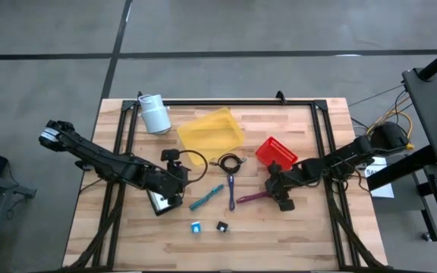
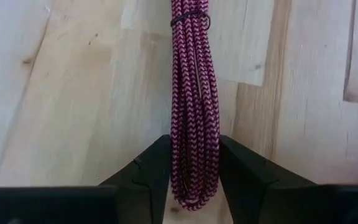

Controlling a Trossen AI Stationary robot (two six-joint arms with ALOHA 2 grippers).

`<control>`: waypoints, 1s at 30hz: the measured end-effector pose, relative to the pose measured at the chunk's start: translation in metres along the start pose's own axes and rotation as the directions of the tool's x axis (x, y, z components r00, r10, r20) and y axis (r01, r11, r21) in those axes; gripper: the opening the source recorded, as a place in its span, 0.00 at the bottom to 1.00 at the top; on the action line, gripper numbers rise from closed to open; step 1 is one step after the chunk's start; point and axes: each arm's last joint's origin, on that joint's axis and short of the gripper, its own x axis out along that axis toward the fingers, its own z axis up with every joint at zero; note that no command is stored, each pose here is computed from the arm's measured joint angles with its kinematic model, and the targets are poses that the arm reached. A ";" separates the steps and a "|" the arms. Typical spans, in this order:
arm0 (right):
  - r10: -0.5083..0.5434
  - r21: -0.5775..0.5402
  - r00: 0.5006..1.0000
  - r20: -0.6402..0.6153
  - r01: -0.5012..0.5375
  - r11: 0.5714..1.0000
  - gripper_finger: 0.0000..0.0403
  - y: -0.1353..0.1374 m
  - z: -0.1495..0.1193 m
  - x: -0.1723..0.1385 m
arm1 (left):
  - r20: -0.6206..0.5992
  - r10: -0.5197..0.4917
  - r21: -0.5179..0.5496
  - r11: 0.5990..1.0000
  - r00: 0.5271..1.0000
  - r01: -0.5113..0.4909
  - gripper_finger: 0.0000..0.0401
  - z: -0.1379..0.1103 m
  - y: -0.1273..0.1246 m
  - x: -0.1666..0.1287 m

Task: Pick and place items into bin
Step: Put the pink charger cable into the yellow bin

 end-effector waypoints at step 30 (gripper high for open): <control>0.014 -0.178 0.988 0.156 0.014 0.984 0.07 0.005 0.037 -0.023 | 0.044 0.011 -0.026 1.000 0.999 -0.009 0.42 0.005 0.000 0.000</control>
